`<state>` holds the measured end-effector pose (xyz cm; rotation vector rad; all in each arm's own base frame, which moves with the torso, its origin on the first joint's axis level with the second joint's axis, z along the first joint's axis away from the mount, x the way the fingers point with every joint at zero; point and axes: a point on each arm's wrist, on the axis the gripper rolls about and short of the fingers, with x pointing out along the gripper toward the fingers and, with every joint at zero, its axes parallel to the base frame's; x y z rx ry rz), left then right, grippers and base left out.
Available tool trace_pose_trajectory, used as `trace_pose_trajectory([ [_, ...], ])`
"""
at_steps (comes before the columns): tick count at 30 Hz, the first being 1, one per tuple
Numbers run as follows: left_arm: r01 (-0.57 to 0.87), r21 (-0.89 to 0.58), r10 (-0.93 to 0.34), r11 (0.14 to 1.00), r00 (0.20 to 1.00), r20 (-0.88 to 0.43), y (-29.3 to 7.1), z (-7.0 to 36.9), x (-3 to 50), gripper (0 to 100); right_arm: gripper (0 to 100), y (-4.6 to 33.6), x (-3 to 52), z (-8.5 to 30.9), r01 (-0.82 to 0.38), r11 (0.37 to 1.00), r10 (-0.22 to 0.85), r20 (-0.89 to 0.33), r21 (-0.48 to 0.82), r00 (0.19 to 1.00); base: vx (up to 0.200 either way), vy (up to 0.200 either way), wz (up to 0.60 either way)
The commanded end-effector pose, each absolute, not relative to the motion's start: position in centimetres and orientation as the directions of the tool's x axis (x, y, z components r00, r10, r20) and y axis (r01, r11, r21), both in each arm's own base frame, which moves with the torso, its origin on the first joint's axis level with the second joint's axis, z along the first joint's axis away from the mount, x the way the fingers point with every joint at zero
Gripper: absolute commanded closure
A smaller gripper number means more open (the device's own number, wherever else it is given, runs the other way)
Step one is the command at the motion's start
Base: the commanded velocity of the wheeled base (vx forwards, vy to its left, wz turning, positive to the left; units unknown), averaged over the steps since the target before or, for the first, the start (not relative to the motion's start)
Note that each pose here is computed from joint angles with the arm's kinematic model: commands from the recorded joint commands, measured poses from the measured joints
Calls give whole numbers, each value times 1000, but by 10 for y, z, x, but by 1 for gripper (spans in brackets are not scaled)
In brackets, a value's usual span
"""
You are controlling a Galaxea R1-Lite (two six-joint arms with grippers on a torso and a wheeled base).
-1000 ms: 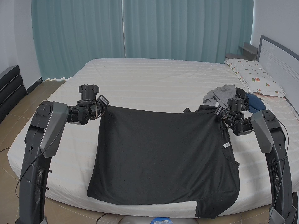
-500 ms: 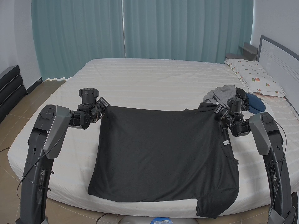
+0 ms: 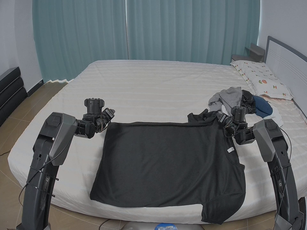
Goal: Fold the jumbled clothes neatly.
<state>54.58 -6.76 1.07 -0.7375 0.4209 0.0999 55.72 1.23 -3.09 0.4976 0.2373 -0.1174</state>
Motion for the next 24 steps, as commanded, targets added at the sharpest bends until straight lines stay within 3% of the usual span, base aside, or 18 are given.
trace_pose_trajectory([
  [1, -265, -615, -43, 742, 898, -438, -66, 8, 544, 0, 0, 6, 548, -18, 184, 868, -59, -273, 461, 960, 0, 0, 0],
  [9, -324, -601, -48, 731, 854, -518, -54, 56, 518, 0, 0, -19, 516, 26, 214, 815, -44, -311, 538, 949, 0, 0, 0],
  [16, -281, -630, -165, 724, 816, -554, -51, 92, 449, 0, 0, -32, 438, 54, 152, 807, 81, -363, 570, 928, 0, 0, 0],
  [24, -218, -674, -276, 706, 792, -545, -56, 101, 363, 0, 0, -26, 341, 54, 126, 784, 214, -456, 607, 864, 0, 0, 0],
])
